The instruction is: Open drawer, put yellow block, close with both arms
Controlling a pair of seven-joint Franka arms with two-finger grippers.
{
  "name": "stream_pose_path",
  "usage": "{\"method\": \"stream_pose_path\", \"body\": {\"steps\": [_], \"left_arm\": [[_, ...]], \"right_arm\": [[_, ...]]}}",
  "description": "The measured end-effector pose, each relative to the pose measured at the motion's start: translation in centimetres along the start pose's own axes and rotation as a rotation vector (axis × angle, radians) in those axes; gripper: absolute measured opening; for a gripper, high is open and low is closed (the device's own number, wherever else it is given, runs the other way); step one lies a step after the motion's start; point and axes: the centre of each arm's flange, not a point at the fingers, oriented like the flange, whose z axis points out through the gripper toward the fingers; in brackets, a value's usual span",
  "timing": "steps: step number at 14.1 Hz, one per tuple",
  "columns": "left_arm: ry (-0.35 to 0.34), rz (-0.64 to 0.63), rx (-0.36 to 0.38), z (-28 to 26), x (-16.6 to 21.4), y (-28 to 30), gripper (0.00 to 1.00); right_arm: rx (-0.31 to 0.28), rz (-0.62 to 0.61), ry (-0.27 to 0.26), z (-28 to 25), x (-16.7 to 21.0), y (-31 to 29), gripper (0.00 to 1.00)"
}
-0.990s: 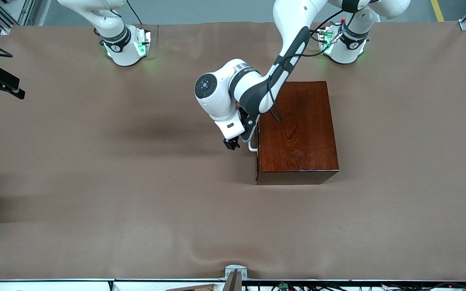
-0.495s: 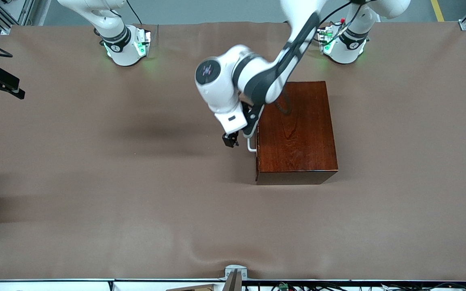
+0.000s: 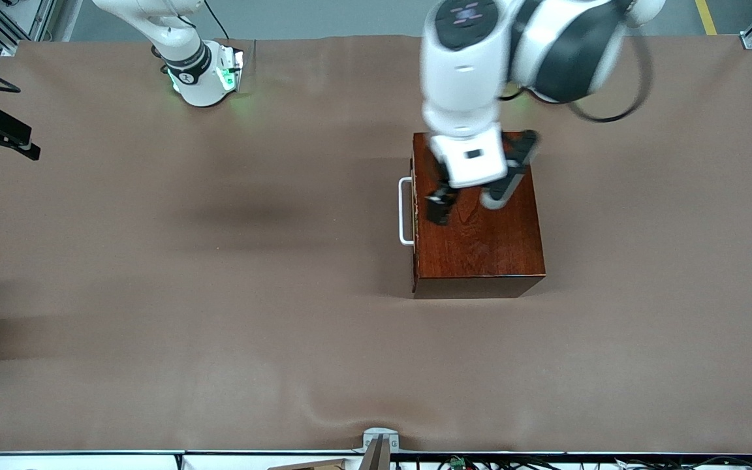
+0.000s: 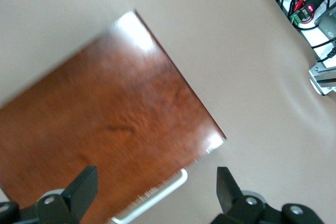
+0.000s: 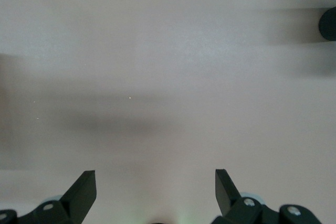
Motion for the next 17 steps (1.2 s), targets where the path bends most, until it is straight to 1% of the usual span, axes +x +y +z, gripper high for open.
{"method": "stream_pose_path", "body": {"steps": [4, 6, 8, 11, 15, 17], "left_arm": [[-0.029, 0.314, 0.056, -2.9, 8.6, -4.4, 1.0], [-0.049, 0.451, 0.057, -4.0, 12.7, -6.7, 1.0], [-0.081, 0.587, 0.041, -4.7, 16.6, -9.4, 1.0], [-0.123, 0.698, 0.025, -4.5, 21.5, -13.6, 1.0], [-0.152, 0.791, 0.026, -3.8, 25.4, -17.7, 1.0], [-0.16, 0.831, 0.023, -3.5, 26.6, -18.8, 1.0]], "right_arm": [[0.0, 0.0, 0.0, 0.0, 0.0, 0.0, 1.0], [0.0, 0.0, 0.0, 0.0, 0.0, 0.0, 1.0], [0.0, 0.001, 0.0, 0.0, 0.0, 0.0, 1.0], [0.0, 0.001, 0.0, 0.0, 0.0, 0.1, 1.0], [0.0, 0.002, -0.001, 0.0, 0.0, 0.1, 1.0], [0.0, 0.003, -0.001, 0.0, 0.0, 0.1, 1.0]]}}
